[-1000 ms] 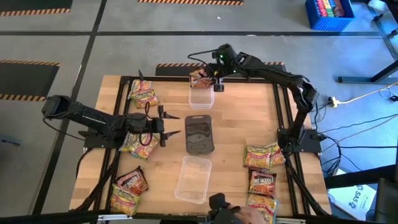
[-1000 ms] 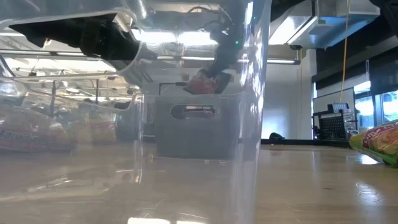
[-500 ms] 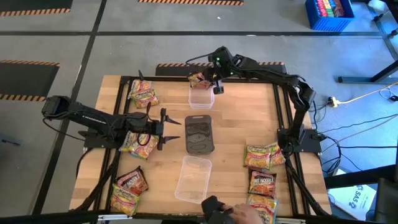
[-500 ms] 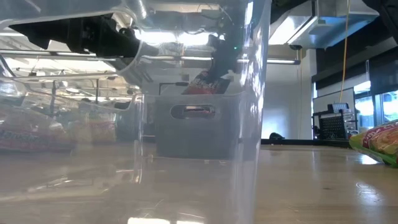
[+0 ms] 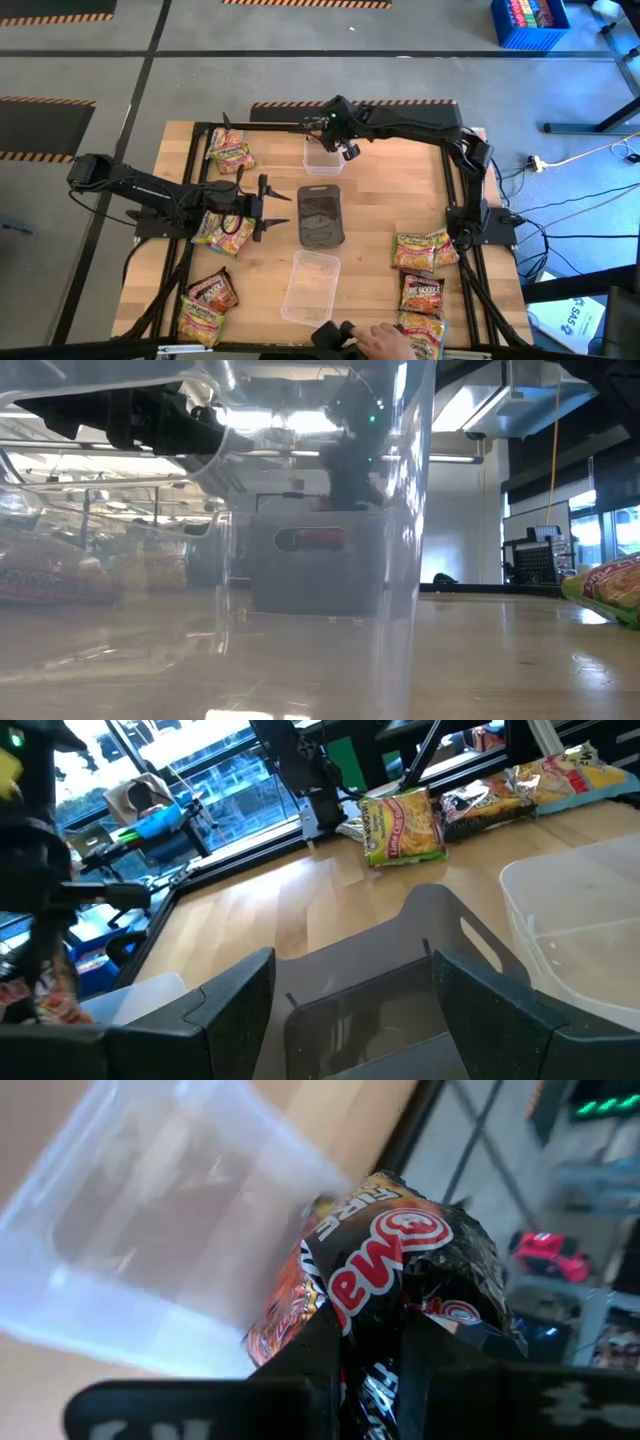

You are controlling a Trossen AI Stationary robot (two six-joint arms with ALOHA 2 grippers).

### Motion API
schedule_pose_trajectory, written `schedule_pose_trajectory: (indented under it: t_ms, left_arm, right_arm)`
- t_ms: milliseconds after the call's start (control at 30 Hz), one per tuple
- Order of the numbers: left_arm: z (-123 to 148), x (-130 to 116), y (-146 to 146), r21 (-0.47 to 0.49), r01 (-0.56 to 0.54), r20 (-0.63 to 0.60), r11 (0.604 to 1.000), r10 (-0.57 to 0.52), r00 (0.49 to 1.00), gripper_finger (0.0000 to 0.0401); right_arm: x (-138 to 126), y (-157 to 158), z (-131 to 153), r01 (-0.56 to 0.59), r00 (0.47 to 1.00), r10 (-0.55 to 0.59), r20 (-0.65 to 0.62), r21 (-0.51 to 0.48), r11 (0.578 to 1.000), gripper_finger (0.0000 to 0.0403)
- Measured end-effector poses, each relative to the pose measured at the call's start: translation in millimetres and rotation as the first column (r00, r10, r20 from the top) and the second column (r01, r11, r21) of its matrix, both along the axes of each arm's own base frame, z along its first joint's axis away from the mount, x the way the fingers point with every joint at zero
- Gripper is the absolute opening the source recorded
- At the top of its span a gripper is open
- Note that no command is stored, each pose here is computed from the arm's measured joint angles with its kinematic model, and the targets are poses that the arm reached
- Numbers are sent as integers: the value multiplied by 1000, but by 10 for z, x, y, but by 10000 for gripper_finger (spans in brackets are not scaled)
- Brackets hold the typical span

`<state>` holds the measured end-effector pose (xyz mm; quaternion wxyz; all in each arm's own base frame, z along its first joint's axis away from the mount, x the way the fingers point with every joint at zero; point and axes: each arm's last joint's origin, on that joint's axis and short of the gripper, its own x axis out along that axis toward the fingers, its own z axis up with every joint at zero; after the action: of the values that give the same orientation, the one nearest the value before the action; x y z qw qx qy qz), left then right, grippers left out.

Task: Sort Maruchan noodles
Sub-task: Put the middle top black noodle pack into the top transparent bin

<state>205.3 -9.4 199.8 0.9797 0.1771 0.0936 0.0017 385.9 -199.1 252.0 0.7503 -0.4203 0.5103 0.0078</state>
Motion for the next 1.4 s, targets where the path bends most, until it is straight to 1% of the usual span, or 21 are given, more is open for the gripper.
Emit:
schedule_pose_trajectory:
  t_ms: [100,200,300,467,600,700,800,967,1167,1400]
  left_arm:
    - [-7,-1,0,0,0,-7,1000,0,1000,265]
    - [-7,-1,0,0,0,-7,1000,0,1000,265]
    - [-7,-1,0,0,0,-8,1000,0,1000,265]
    - [-9,-2,0,0,0,-10,1000,0,1000,265]
    - [-10,-2,0,1,0,-10,1000,0,1000,265]
    - [-10,-2,0,1,0,-10,1000,0,1000,265]
    - [-10,-2,0,1,0,-11,1000,0,1000,265]
    - [-11,-2,0,1,0,-11,1000,0,1000,265]
    - [-10,-2,0,1,0,-11,1000,0,1000,265]
    - [-10,-1,0,7,1,-10,1000,-1,1000,265]
  right_arm:
    - [-3,-14,-88,28,999,-27,-39,16,999,44]
    - [20,-8,-106,18,1000,-18,-24,30,999,44]
    - [40,-11,-176,12,999,-11,-39,46,999,44]
    - [48,-21,-260,45,997,-41,-67,53,998,44]
    - [65,14,-234,39,998,-36,-58,45,998,44]
    - [99,41,-100,42,998,-41,-44,23,999,44]
    - [83,52,26,67,997,-65,-50,48,997,44]
    - [44,64,69,98,992,-91,-86,80,992,44]
    - [48,28,-71,116,984,-102,-143,93,989,44]
    - [71,-17,-184,114,984,-93,-152,131,985,44]
